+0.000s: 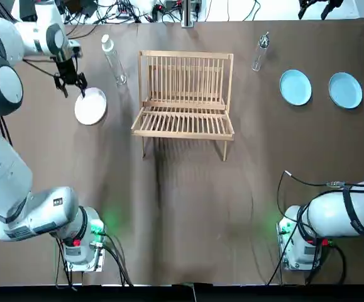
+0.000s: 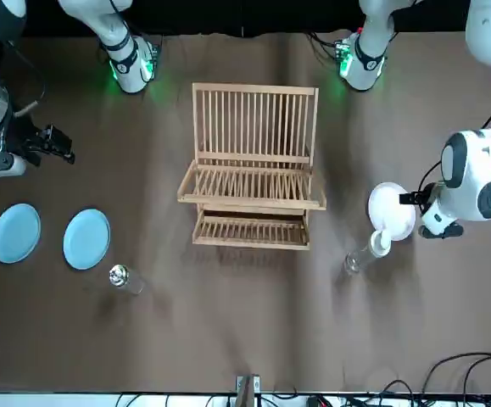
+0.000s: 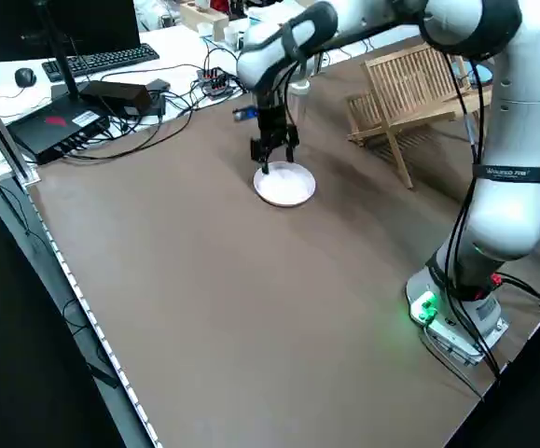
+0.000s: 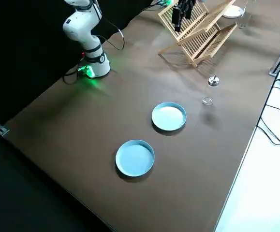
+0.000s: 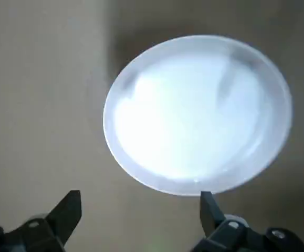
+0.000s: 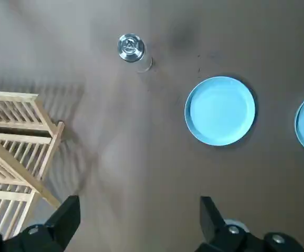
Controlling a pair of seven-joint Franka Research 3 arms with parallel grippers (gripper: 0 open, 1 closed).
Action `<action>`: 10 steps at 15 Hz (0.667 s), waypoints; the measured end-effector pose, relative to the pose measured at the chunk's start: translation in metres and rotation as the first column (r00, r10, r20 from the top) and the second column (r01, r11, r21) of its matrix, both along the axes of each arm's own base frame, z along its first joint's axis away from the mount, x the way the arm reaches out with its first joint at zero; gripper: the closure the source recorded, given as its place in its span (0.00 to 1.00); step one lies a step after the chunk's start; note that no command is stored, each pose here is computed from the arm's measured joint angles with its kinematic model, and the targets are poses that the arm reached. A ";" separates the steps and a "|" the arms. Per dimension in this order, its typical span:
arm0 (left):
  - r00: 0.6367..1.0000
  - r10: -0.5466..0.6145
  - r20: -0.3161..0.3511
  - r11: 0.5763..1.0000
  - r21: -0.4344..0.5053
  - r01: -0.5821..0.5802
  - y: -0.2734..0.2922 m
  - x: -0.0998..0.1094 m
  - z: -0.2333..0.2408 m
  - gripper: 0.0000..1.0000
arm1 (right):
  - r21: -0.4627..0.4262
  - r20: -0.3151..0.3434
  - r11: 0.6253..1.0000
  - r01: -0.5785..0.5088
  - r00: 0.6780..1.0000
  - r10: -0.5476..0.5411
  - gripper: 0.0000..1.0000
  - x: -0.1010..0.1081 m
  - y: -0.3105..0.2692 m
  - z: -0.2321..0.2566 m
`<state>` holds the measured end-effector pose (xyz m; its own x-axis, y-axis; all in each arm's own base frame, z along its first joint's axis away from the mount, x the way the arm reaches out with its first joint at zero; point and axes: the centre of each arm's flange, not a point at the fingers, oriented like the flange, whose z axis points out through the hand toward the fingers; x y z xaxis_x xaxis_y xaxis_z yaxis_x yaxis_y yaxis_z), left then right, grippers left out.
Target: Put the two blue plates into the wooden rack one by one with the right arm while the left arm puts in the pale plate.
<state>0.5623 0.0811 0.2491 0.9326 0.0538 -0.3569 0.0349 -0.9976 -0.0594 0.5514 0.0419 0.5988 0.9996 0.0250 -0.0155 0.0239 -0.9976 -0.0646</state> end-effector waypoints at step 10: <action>1.000 -0.028 0.006 0.996 -0.081 0.028 0.063 -0.014 -0.068 0.06 | -0.029 -0.009 0.999 0.037 0.999 -0.038 0.00 0.001 -0.029 -0.005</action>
<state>0.5485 0.1439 0.1809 0.9351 -0.0011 -0.3544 0.0070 -0.9997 0.0217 0.5525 0.0127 0.5934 0.9996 -0.0132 -0.0249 -0.0140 -0.9993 -0.0357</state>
